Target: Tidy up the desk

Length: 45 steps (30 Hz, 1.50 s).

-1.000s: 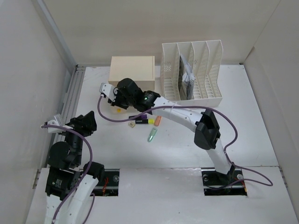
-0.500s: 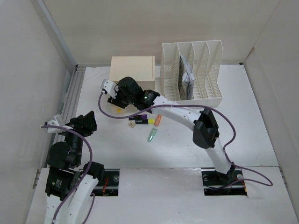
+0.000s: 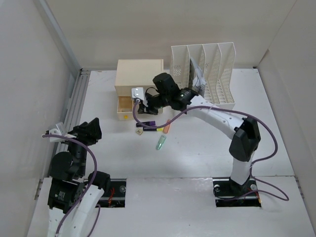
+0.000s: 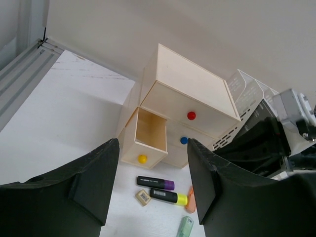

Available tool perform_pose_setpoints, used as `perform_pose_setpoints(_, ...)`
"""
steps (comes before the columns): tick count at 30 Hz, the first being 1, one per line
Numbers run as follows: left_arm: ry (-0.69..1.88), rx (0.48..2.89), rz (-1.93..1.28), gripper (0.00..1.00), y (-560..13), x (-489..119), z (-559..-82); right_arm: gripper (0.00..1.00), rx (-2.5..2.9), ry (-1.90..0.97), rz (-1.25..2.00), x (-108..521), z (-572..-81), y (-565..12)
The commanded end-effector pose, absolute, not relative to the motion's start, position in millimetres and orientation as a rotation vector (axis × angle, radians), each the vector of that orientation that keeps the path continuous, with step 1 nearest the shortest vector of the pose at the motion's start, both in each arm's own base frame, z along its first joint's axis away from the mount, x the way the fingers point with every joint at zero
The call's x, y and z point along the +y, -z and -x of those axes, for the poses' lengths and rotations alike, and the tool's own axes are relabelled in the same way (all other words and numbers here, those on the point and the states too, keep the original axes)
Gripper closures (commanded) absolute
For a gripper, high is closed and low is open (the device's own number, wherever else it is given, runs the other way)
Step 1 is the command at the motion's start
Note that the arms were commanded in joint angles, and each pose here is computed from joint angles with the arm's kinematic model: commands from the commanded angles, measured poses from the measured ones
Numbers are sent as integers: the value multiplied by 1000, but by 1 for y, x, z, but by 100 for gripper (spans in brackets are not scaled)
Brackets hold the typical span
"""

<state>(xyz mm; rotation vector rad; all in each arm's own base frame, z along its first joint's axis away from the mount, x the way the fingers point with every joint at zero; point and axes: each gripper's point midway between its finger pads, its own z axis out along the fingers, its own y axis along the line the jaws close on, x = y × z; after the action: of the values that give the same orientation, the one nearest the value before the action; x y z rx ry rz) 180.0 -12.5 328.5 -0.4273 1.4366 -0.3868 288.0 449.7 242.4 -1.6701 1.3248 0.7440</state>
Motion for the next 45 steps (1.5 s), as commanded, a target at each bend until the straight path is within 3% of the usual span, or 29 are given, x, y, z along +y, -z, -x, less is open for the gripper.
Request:
perform_pose_setpoints(1, 405, 1382, 409, 46, -341, -14, -180, 89, 1262, -935, 1854, 437, -253, -194)
perform_pose_setpoints(5, 405, 1382, 409, 46, -341, -14, -180, 83, 1415, -892, 1826, 440, -275, -141)
perform_pose_setpoints(11, 405, 1382, 409, 46, -341, -14, -180, 81, 1554, -766, 1655, 457, -306, -122)
perform_pose_setpoints(20, 411, 1364, 409, 44, -344, -13, -176, 68, 1799, -741, 1522, 465, -307, -68)
perform_pose_setpoints(25, 415, 1355, 409, 44, -345, -12, -174, 58, 1878, -704, 1438, 473, -305, -64)
perform_pose_setpoints(30, 415, 1355, 409, 44, -345, -12, -174, 55, 1943, -662, 1371, 477, -299, -55)
perform_pose_setpoints(34, 415, 1355, 409, 44, -345, -12, -174, 48, 1978, -563, 1304, 473, -310, -52)
perform_pose_setpoints(45, 415, 1355, 409, 44, -345, -12, -174, 46, 1996, -466, 1209, 468, -321, -56)
